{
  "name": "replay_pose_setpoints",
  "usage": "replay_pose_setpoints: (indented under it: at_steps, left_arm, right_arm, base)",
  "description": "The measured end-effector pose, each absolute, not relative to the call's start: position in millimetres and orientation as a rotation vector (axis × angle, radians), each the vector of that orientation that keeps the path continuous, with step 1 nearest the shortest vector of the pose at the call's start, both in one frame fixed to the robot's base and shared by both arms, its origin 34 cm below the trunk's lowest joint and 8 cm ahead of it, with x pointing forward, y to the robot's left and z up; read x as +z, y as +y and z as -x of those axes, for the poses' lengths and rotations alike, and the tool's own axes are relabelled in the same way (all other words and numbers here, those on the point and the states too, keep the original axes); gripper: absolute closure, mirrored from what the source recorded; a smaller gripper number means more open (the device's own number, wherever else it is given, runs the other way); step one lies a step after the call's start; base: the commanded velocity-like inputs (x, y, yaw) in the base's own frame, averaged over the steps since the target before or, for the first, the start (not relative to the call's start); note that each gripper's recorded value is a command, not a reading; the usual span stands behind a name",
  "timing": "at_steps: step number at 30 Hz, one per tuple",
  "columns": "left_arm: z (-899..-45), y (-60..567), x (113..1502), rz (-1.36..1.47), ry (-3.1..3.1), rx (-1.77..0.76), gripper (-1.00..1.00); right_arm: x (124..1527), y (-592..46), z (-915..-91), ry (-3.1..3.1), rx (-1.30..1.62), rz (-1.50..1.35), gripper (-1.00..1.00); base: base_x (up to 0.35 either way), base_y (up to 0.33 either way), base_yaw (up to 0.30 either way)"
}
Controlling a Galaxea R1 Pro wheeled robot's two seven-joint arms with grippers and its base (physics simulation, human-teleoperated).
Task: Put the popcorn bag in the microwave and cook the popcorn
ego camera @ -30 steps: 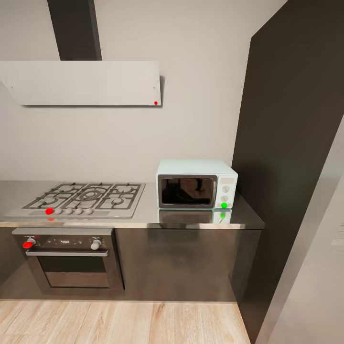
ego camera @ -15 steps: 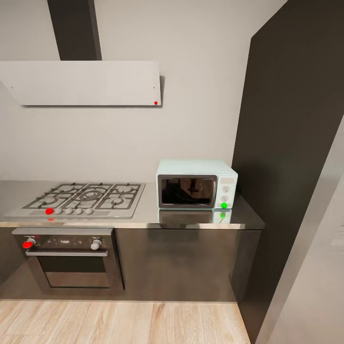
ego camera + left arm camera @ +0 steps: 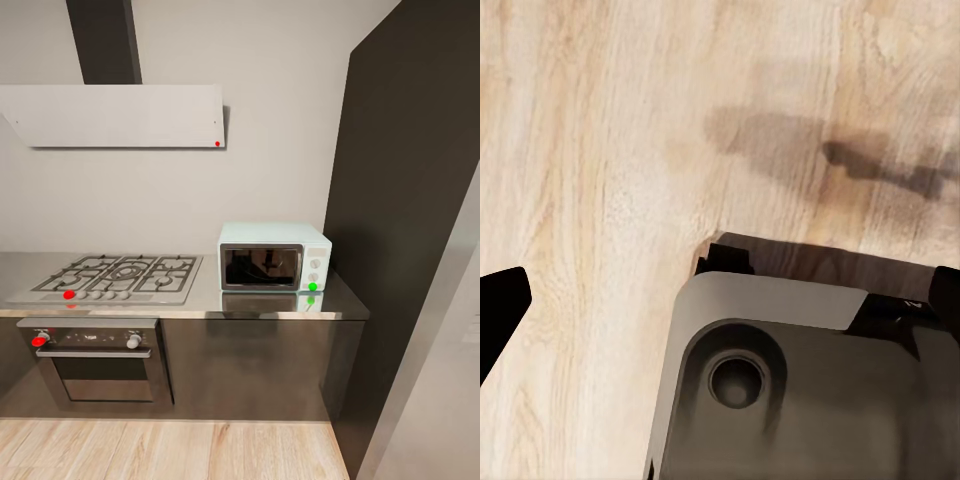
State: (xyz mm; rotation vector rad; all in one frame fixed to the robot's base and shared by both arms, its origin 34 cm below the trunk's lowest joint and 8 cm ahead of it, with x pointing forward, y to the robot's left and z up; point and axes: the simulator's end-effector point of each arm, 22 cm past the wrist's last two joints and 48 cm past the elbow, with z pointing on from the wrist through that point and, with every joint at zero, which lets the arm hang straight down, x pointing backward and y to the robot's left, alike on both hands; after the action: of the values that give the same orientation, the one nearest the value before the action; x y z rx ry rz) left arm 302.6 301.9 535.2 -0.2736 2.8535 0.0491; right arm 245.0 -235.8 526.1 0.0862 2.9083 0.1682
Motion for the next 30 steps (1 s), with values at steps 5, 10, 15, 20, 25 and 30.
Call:
replay_pose_setpoints:
  at_steps: [5,10,15,20,25,30]
  left_arm:
    - [-302.6,301.7,535.2,0.273,2.854,0.049,-1.00]
    - [-302.6,301.6,535.2,0.273,2.854,0.049,-1.00]
    - [-302.6,301.6,535.2,0.274,2.853,0.049,-1.00]
    - [-302.7,301.6,535.2,0.274,2.853,0.049,-1.00]
    - [-302.6,301.6,535.2,0.274,2.853,0.049,-1.00]
    - [-302.6,301.6,535.2,0.273,2.854,0.049,-1.00]
  right_arm:
    - [526.1,-235.8,-245.0,2.908,0.168,-0.086,1.00]
    - [526.1,-235.8,-245.0,2.908,0.168,-0.086,1.00]
    - [526.1,-235.8,-245.0,2.908,0.168,-0.086,1.00]
    - [526.1,-235.8,-244.9,2.908,0.168,-0.086,1.00]
    - [526.1,-235.7,-245.0,2.908,0.168,-0.086,1.00]
    - [526.1,-235.8,-245.0,2.908,0.168,-0.086,1.00]
  base:
    - [0.000,0.000,0.000]
    - [0.000,0.000,0.000]
    - [0.000,0.000,0.000]
    - [0.000,0.000,0.000]
    - [0.000,0.000,0.000]
    - [0.000,0.000,0.000]
